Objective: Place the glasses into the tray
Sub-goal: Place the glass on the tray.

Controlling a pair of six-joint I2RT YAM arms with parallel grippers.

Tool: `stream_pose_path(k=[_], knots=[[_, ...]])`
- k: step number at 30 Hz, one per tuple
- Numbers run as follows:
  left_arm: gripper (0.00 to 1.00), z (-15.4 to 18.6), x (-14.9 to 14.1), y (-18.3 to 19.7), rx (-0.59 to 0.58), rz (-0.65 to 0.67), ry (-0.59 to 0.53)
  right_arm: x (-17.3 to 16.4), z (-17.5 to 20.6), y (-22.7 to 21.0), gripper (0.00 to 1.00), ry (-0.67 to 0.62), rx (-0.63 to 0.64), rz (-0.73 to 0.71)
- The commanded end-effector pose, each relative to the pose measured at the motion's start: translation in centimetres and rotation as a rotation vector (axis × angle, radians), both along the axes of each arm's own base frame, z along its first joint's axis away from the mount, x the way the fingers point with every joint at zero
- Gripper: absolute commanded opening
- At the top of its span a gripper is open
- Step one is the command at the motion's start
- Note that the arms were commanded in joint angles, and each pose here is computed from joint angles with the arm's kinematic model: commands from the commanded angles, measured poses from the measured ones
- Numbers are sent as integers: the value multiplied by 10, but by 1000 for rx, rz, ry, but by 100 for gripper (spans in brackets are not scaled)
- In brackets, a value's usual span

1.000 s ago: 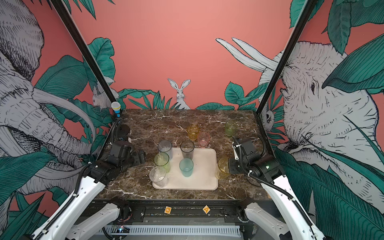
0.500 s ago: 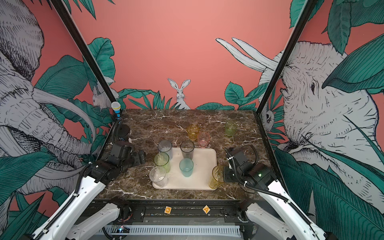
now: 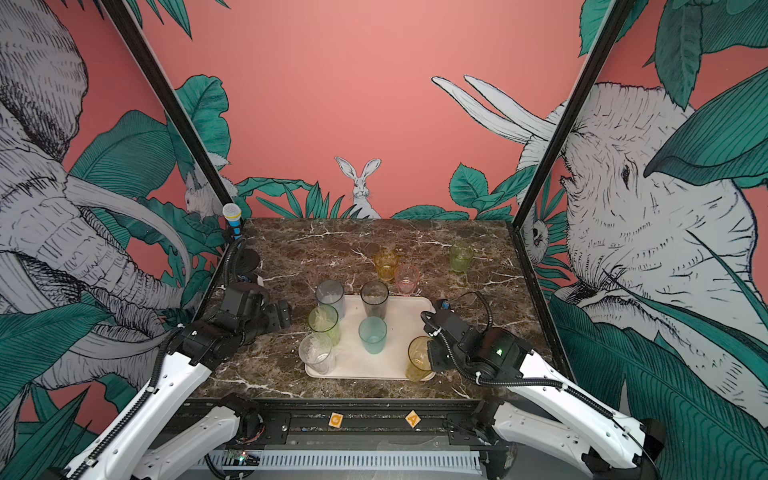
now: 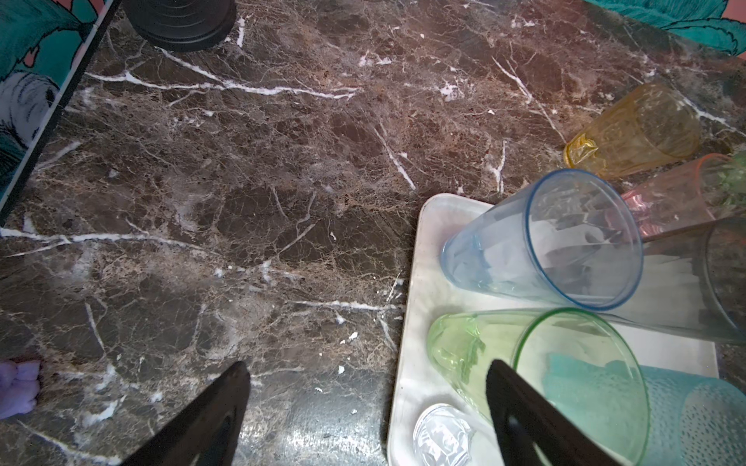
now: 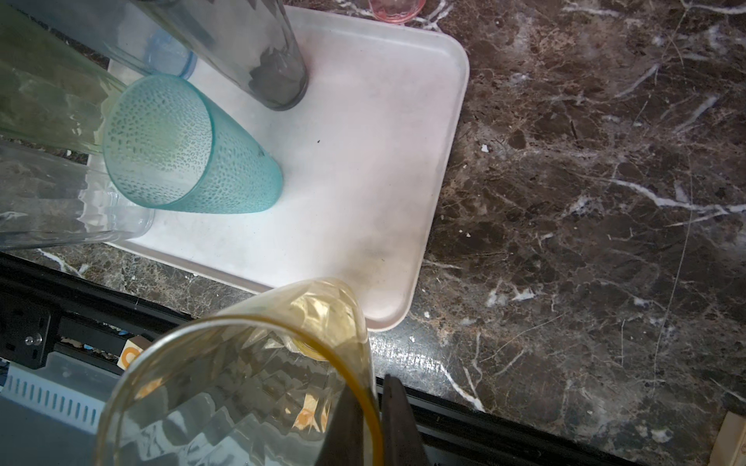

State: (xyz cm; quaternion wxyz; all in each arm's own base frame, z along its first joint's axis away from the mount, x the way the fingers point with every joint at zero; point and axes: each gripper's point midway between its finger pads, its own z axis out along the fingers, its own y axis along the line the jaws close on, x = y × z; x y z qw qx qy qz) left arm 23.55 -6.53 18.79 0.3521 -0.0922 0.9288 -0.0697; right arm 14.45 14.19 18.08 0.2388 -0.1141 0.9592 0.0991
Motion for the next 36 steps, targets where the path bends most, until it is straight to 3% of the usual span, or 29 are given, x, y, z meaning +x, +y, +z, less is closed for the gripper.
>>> stream_pose_path(k=[1,18,36], knots=[[92,-5,-2,1,-7,10,9,10,9,12,0,-71,31,-29],[92,-7,-3,1,-14,11,9,6,6,82,0,-148,13,105],[92,-11,-6,2,-9,10,20,11,-4,111,0,-154,28,146]])
